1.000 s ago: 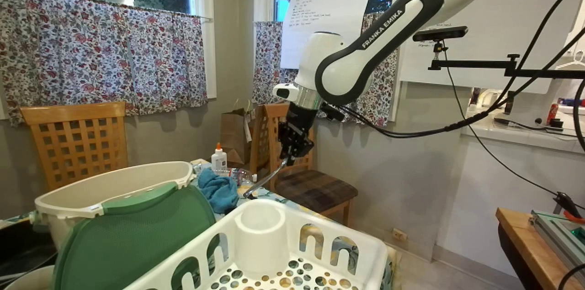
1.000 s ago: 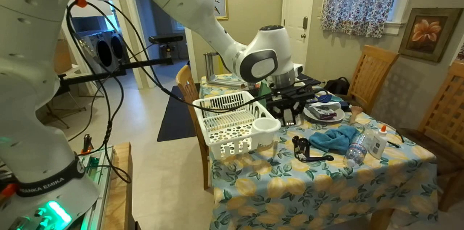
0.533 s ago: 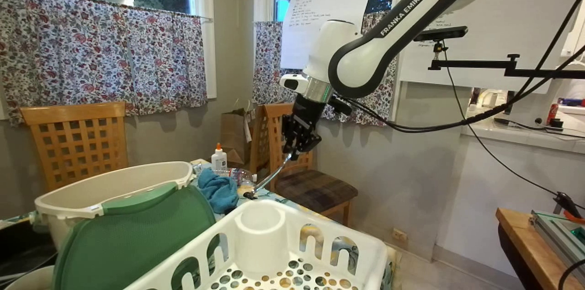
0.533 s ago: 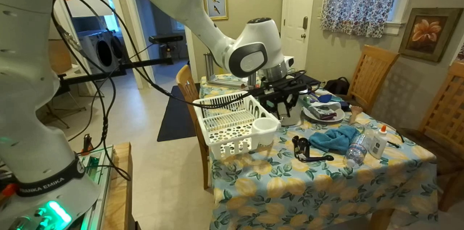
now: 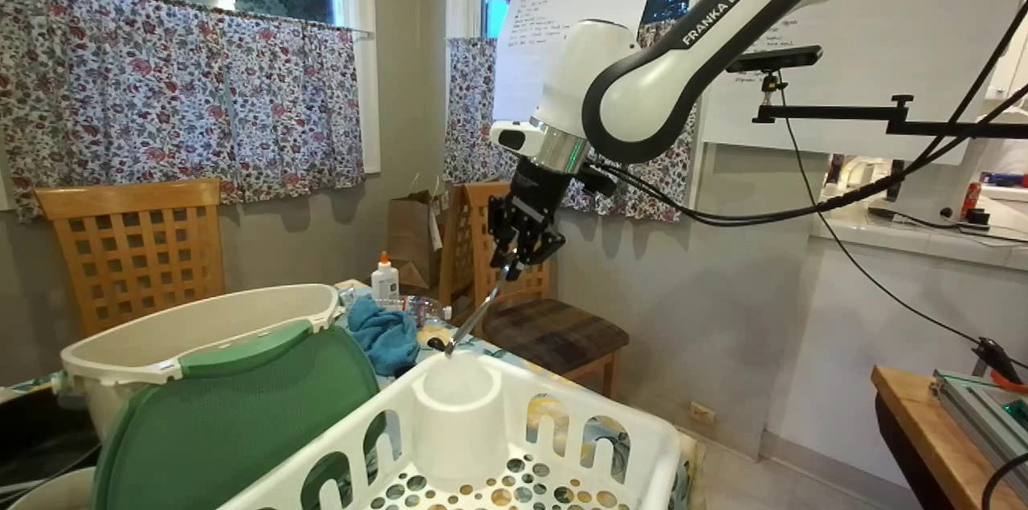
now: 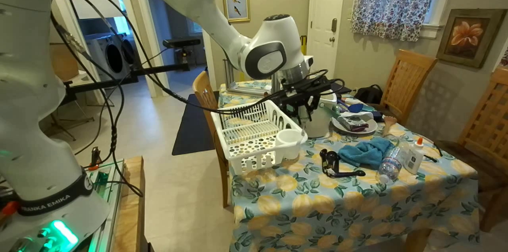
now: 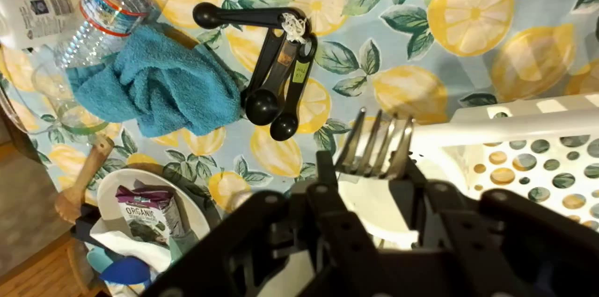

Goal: Move the spoons to the table, then put the fork on the plate rack

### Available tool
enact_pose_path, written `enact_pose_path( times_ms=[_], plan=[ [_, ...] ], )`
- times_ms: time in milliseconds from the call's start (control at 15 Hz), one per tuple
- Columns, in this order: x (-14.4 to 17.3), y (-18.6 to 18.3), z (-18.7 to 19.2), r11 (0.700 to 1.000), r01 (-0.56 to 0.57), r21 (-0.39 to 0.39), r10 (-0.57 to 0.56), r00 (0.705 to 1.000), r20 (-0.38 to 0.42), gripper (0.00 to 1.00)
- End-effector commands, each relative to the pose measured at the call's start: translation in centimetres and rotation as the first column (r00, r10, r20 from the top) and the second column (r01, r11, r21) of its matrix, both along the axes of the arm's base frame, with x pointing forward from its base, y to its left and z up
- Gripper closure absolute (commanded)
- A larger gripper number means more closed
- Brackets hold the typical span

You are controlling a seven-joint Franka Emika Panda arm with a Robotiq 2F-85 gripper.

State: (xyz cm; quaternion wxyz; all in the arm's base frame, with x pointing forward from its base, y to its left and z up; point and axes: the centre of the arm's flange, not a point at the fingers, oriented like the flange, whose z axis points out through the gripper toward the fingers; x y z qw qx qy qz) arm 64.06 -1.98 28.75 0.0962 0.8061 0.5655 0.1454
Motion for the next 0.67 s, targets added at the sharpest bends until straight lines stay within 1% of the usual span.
enact_pose_path(
  times_ms=[0, 267, 600],
  plan=[
    [-0.3, 0.7, 0.6, 0.997, -0.079, 0.015, 0.078, 0.997, 0.008, 0.91],
    [0.7, 2.6, 0.2, 0.987, -0.157, 0.031, 0.158, 0.987, -0.013, 0.91],
    [2.1, 4.2, -1.7, 0.971, -0.227, 0.073, 0.233, 0.969, -0.079, 0.91]
  ],
)
